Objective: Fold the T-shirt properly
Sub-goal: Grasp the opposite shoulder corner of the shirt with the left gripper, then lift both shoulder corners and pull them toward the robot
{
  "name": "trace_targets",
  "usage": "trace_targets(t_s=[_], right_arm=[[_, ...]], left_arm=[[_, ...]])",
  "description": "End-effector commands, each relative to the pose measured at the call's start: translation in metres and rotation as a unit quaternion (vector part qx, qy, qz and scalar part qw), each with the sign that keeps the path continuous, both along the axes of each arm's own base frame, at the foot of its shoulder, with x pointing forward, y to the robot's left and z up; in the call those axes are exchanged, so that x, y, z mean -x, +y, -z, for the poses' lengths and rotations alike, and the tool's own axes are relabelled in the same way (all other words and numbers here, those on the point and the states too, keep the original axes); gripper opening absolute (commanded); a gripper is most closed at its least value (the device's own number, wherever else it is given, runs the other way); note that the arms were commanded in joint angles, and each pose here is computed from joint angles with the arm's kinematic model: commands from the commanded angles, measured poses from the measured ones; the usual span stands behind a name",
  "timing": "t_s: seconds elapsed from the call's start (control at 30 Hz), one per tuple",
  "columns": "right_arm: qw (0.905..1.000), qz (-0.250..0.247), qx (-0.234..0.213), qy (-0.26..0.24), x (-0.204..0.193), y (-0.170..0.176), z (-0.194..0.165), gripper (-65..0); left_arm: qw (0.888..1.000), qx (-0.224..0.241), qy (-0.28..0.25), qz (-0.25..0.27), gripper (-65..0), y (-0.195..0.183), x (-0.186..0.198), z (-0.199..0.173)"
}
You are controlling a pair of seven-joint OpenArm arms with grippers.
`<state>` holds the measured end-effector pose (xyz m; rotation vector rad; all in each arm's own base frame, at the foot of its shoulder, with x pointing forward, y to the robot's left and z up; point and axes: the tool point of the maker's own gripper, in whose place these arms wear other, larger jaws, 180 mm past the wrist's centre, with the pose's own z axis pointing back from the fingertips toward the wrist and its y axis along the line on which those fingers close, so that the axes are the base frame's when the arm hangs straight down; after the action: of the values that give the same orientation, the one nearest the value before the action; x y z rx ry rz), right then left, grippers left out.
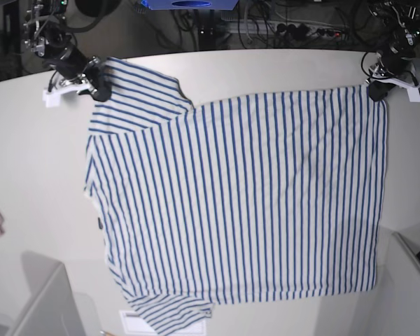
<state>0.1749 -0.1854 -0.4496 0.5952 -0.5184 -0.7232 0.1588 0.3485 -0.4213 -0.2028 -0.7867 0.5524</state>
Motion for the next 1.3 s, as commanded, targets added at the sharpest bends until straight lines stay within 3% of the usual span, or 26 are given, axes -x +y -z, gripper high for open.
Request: trace_targets(t_s=[0.0, 0.27, 0.43, 0.9, 1.13, 1.27], right_arm=[[0.9997, -0.004, 0.012, 0.021, 0.009, -0.005, 0.004, -65.0], [0.9998, -0.012, 0.015, 0.010, 0.012, -0.001, -0.006, -65.0], [0.9996, -0.022, 0.017, -0.002, 0.014, 0.004, -0.018, -65.0], [0.9979, -0.050, 0.017, -0.037, 0.024, 0.025, -0.055, -65.0], [0.9966, -0.054, 0.017, -0.060, 0.012, 0.028, -0.066, -65.0], [0.9955, -0.054, 0.018, -0.076, 0.000, 0.028, -0.072, -65.0]], left_arm=[[1.000, -0.015, -0.004, 0.005, -65.0, 0.006, -0.002, -0.008], [0.995, -0.080, 0.054, 0.031, -65.0, 0.015, 0.012, -0.003], [0.990, -0.116, 0.055, 0.050, -65.0, 0.017, 0.015, -0.020], [0.984, -0.139, 0.088, 0.069, -65.0, 0.016, 0.047, -0.025], [0.982, -0.157, 0.074, 0.078, -65.0, 0.016, 0.037, -0.039], [0.972, -0.195, 0.078, 0.103, -65.0, 0.011, 0.021, -0.046]])
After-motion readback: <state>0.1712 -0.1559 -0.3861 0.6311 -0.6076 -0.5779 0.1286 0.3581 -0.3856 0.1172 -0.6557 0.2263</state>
